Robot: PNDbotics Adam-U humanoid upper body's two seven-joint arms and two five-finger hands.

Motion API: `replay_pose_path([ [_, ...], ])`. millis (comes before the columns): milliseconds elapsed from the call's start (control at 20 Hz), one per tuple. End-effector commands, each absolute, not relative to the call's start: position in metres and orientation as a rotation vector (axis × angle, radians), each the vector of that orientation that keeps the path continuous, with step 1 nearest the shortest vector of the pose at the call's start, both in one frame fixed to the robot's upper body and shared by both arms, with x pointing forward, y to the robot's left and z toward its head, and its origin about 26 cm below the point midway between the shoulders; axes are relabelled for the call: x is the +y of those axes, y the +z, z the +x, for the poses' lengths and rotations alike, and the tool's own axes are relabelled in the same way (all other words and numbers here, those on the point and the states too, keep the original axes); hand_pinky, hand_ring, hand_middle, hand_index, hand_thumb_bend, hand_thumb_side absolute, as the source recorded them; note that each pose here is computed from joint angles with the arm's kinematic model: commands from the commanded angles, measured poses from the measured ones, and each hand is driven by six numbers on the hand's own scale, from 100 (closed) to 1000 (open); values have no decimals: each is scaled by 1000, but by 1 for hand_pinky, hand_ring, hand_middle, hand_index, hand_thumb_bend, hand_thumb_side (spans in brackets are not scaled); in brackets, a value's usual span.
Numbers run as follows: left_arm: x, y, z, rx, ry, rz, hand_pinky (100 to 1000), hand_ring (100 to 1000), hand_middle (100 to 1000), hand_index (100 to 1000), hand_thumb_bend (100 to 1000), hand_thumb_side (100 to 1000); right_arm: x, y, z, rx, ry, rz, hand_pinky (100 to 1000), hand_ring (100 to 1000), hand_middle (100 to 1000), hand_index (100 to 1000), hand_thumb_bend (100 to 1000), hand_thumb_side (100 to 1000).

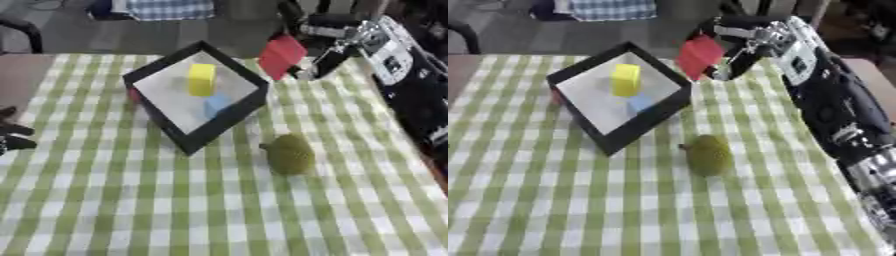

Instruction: Pick up objects on the table and place them in the box.

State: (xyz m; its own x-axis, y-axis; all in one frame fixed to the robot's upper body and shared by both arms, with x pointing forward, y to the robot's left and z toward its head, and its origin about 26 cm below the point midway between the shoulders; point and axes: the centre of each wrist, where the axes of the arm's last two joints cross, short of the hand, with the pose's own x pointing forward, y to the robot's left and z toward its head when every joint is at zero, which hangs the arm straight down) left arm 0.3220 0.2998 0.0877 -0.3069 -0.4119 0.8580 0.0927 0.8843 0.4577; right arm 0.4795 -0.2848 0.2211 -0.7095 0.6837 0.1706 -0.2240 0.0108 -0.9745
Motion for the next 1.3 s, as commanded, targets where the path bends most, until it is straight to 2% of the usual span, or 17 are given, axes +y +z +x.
replay_pose_path([
  [50,292,101,326,-1870,-536,213,728,576,603,921,120,1000,-269,228,490,-1639,1757,-469,852,619,384,593,100,100],
  [100,289,103,327,-1877,-542,202,728,576,603,922,121,1000,-265,225,493,-1631,1739,-466,858,658,484,706,100,100],
  [150,287,104,328,-1881,-549,193,728,576,603,922,121,1000,-263,221,496,-1620,1717,-465,859,662,495,718,100,100],
  [200,286,104,328,-1883,-553,187,728,575,603,922,121,1000,-261,216,498,-1608,1692,-463,863,696,599,820,100,100],
  [250,285,104,329,-1883,-555,185,728,575,603,922,121,1000,-259,211,500,-1596,1668,-465,867,717,660,870,100,100],
  [300,285,104,329,-1882,-555,185,728,575,602,921,121,1000,-257,207,501,-1586,1652,-471,884,766,763,938,120,300],
  [350,285,104,329,-1882,-554,185,728,575,602,921,121,1000,-255,203,501,-1576,1645,-480,887,774,777,946,137,338],
  [400,285,104,329,-1883,-554,184,727,575,602,921,123,1000,-253,199,501,-1563,1645,-492,906,834,869,977,224,506],
  [450,285,104,329,-1884,-555,182,727,575,602,921,123,1000,-252,196,501,-1550,1649,-507,909,843,882,980,241,529],
  [500,284,104,329,-1884,-557,180,727,575,602,922,123,1000,-251,193,501,-1542,1656,-524,918,878,931,988,290,600],
  [650,285,103,328,-1879,-558,182,727,575,602,922,124,1000,-254,192,500,-1541,1666,-587,924,902,970,993,305,622],
  [850,288,102,327,-1870,-552,193,727,574,601,922,125,1000,-263,196,498,-1553,1682,-678,924,909,983,995,298,592],
  [1150,297,99,324,-1851,-545,228,727,573,600,921,125,1000,-284,204,481,-1689,1753,-762,915,858,914,983,193,516],
  [1300,300,100,324,-1851,-539,246,727,573,600,921,126,1000,-296,194,468,-1733,1817,-756,912,837,881,976,147,568],
])
